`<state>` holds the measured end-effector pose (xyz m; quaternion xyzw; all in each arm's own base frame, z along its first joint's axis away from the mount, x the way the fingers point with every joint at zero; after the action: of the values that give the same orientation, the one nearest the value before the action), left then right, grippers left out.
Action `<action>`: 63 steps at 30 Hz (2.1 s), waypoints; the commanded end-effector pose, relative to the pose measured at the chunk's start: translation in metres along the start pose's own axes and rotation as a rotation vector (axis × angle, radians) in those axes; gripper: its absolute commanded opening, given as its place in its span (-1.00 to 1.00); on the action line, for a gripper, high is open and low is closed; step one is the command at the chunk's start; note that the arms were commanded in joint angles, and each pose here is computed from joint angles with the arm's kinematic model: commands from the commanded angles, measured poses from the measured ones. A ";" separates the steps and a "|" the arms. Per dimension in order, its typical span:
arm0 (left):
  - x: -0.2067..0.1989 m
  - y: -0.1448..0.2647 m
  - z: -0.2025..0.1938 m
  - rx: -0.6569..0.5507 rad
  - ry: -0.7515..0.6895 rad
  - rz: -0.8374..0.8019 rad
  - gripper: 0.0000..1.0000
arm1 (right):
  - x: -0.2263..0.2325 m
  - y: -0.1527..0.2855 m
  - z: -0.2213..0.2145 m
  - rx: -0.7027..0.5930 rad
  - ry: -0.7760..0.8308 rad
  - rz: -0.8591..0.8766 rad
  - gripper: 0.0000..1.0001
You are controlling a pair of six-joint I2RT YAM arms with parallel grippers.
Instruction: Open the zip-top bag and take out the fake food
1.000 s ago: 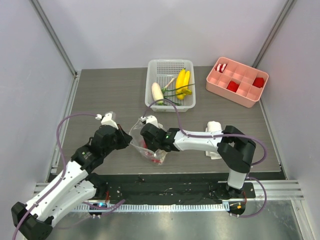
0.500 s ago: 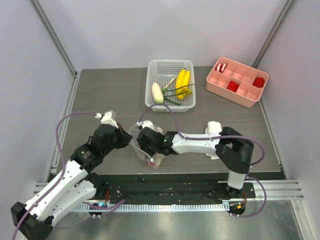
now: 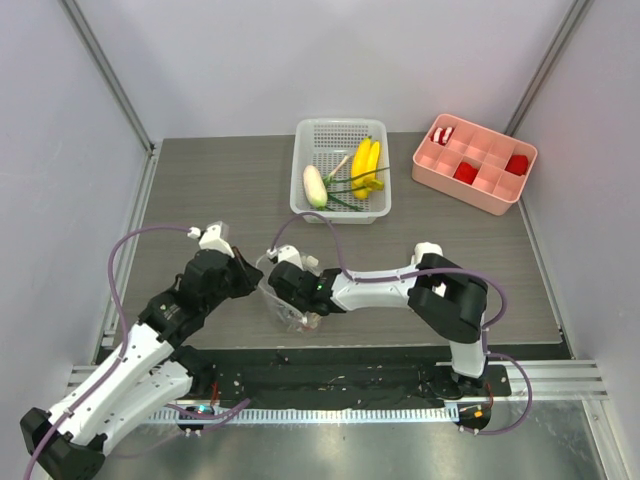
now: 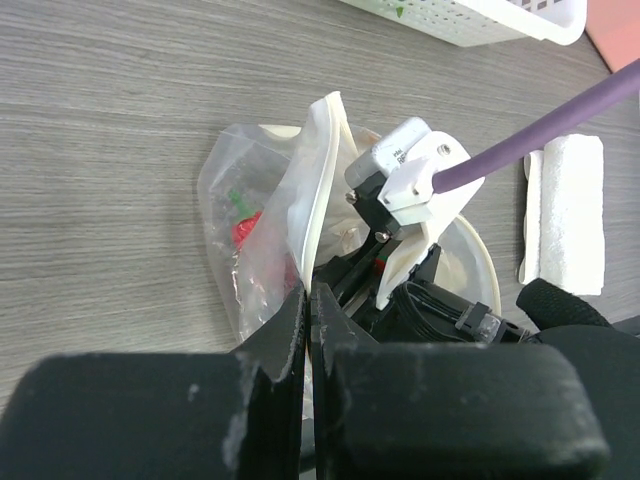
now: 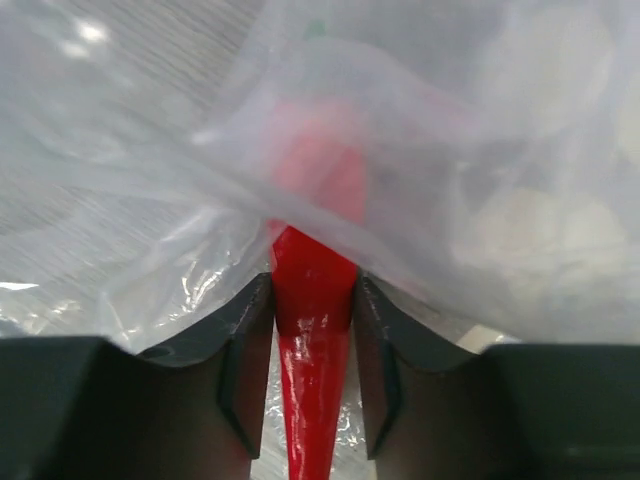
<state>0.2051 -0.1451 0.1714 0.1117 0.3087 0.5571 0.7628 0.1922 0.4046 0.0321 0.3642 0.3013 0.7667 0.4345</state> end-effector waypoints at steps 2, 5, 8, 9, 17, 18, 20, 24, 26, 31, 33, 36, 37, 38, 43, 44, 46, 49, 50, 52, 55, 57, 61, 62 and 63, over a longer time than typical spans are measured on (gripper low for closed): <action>0.007 0.003 0.004 -0.029 -0.009 0.033 -0.99 | -0.015 0.009 0.003 -0.054 0.006 -0.052 -0.49; 0.007 0.004 0.008 -0.040 -0.014 0.041 -1.00 | -0.012 0.026 0.015 -0.095 0.000 -0.027 -0.90; 0.007 0.009 0.020 -0.067 -0.031 0.058 -0.99 | -0.008 0.042 0.021 -0.122 -0.004 0.019 -0.98; 0.007 0.010 0.024 -0.076 -0.035 0.063 -1.00 | -0.005 0.047 0.025 -0.142 -0.006 0.045 -0.98; -0.001 0.034 0.064 -0.189 -0.080 0.045 -0.99 | -0.014 0.083 0.037 -0.347 0.019 0.176 -0.98; -0.002 0.036 0.065 -0.195 -0.079 0.044 -0.99 | -0.013 0.086 0.036 -0.368 0.023 0.195 -0.98; -0.002 0.037 0.066 -0.196 -0.082 0.046 -0.99 | -0.016 0.089 0.034 -0.400 0.021 0.223 -0.98; -0.002 0.037 0.063 -0.190 -0.089 0.034 -1.00 | -0.019 0.102 0.042 -0.493 -0.016 0.261 -0.98; -0.015 0.037 0.059 -0.179 -0.092 -0.045 -0.99 | -0.030 0.093 0.039 -0.449 -0.032 0.162 -0.98; -0.053 0.039 0.053 -0.156 -0.101 -0.272 -0.99 | -0.015 0.085 0.048 -0.431 -0.054 0.172 -0.98; -0.059 0.041 0.053 -0.143 -0.098 -0.303 -0.99 | -0.012 0.084 0.046 -0.415 -0.075 0.219 -0.98; -0.069 0.046 0.056 -0.144 -0.097 -0.358 -0.91 | -0.002 0.084 0.049 -0.387 -0.120 0.326 -0.98; -0.069 0.047 0.056 -0.142 -0.091 -0.358 -0.50 | 0.001 0.085 0.057 -0.401 -0.140 0.356 -0.98; -0.069 0.050 0.057 -0.148 -0.086 -0.358 -0.26 | 0.003 0.085 0.057 -0.390 -0.150 0.378 -0.98; -0.046 0.060 0.067 -0.221 -0.032 -0.237 0.91 | 0.011 0.093 0.070 -0.309 -0.304 0.613 -0.98; -0.041 0.060 0.063 -0.210 -0.014 -0.214 0.94 | -0.001 0.088 0.075 -0.302 -0.349 0.615 -0.98; -0.038 0.063 0.062 -0.221 0.009 -0.210 0.96 | 0.006 0.097 0.081 -0.271 -0.400 0.719 -0.98; -0.036 0.052 0.046 -0.187 0.046 -0.218 0.73 | 0.009 0.104 0.087 -0.257 -0.439 0.770 -0.98; -0.041 0.042 0.034 -0.166 0.078 -0.268 0.71 | 0.016 0.113 0.090 -0.236 -0.447 0.820 -0.98; -0.048 0.033 0.011 -0.115 0.095 -0.341 0.75 | 0.023 0.123 0.094 -0.210 -0.463 0.875 -0.98; -0.057 0.029 0.005 -0.136 0.138 -0.432 0.93 | 0.031 0.139 0.096 -0.172 -0.481 0.960 -0.98; -0.060 0.034 0.008 -0.167 0.157 -0.466 0.99 | 0.031 0.153 0.105 -0.191 -0.507 1.020 -0.98; -0.066 0.046 0.009 -0.210 0.147 -0.547 0.95 | 0.020 0.162 0.114 -0.172 -0.608 1.065 -0.98; -0.069 0.049 0.006 -0.205 0.139 -0.577 0.90 | 0.019 0.164 0.118 -0.169 -0.637 1.078 -0.98; -0.073 0.052 0.007 -0.219 0.131 -0.606 0.85 | 0.016 0.163 0.121 -0.169 -0.660 1.074 -0.98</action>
<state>0.1639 -0.1793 0.1785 -0.0212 0.3545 0.4132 0.8385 0.2126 0.3718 0.1900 0.6250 -0.0832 0.7631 0.1418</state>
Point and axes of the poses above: each gripper's point midway between its finger pads, its own y axis back along the fingers, its own x axis along the line the jaws close on, z = x × y, the point moved 1 cm from there along y, back along the fingers, and after that the axes turned 13 degrees about -y, right-handed, at the moved point
